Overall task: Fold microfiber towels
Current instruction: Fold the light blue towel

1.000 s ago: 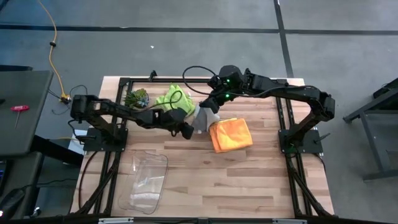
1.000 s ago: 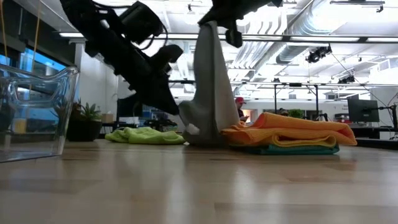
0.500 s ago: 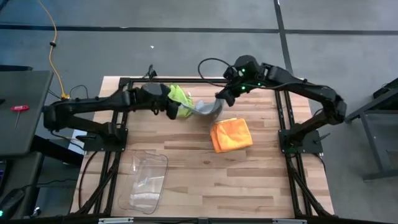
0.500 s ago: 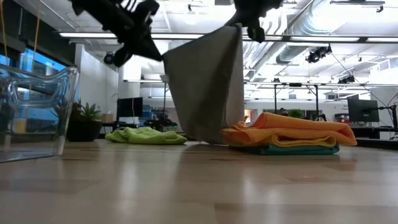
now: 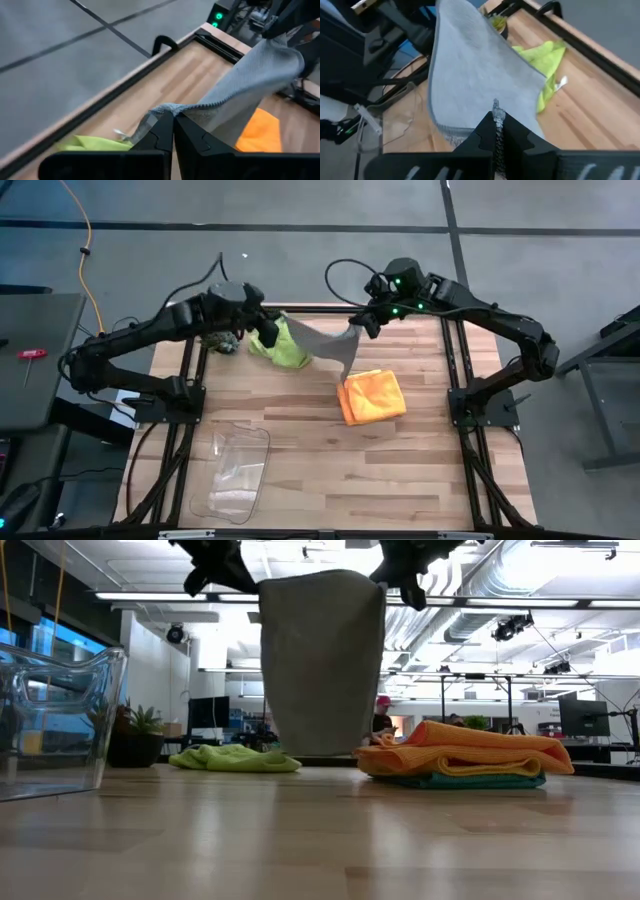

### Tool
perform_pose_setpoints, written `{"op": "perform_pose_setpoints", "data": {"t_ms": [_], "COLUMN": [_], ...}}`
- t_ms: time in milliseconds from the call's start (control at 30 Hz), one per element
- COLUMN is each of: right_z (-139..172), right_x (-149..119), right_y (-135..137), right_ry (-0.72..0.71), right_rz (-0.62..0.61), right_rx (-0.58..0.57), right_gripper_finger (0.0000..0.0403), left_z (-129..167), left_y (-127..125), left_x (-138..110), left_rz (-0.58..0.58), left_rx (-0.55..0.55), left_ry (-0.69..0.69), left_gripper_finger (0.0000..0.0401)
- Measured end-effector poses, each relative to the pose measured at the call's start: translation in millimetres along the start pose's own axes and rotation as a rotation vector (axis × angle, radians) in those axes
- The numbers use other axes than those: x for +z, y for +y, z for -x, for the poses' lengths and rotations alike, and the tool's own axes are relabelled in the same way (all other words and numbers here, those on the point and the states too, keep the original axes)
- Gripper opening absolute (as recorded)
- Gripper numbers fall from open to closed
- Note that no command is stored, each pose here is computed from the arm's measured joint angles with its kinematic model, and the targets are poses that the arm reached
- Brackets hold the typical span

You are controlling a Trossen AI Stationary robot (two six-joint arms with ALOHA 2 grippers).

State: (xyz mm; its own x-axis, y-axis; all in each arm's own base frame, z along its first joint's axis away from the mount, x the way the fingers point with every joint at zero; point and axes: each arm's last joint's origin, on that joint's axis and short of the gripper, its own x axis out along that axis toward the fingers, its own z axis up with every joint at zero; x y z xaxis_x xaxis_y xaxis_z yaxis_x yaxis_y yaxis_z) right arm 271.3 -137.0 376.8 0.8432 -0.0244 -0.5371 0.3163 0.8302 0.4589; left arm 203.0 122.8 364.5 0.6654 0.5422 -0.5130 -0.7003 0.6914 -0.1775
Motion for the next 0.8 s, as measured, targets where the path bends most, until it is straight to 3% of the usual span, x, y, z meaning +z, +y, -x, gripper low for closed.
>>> {"op": "perform_pose_setpoints", "data": {"t_ms": [400, 600, 800], "right_z": [-12, -17, -30], "right_x": [-9, -5, -13], "right_y": [35, 50, 66], "right_ry": [0.018, -0.052, -0.027], "right_rz": [0.099, 0.105, 0.107], "right_rx": [0.093, 0.165, 0.212], "right_gripper_finger": [0.0000, 0.0000, 0.0000], "left_z": [15, 43, 65], "left_y": [8, 5, 5], "left_x": [3, 23, 28], "left_rz": [-0.132, -0.152, -0.182], "left_rx": [0.050, 0.040, 0.014], "left_ry": [0.110, 0.080, 0.157], "left_gripper_finger": [0.0000, 0.0000, 0.0000]}}
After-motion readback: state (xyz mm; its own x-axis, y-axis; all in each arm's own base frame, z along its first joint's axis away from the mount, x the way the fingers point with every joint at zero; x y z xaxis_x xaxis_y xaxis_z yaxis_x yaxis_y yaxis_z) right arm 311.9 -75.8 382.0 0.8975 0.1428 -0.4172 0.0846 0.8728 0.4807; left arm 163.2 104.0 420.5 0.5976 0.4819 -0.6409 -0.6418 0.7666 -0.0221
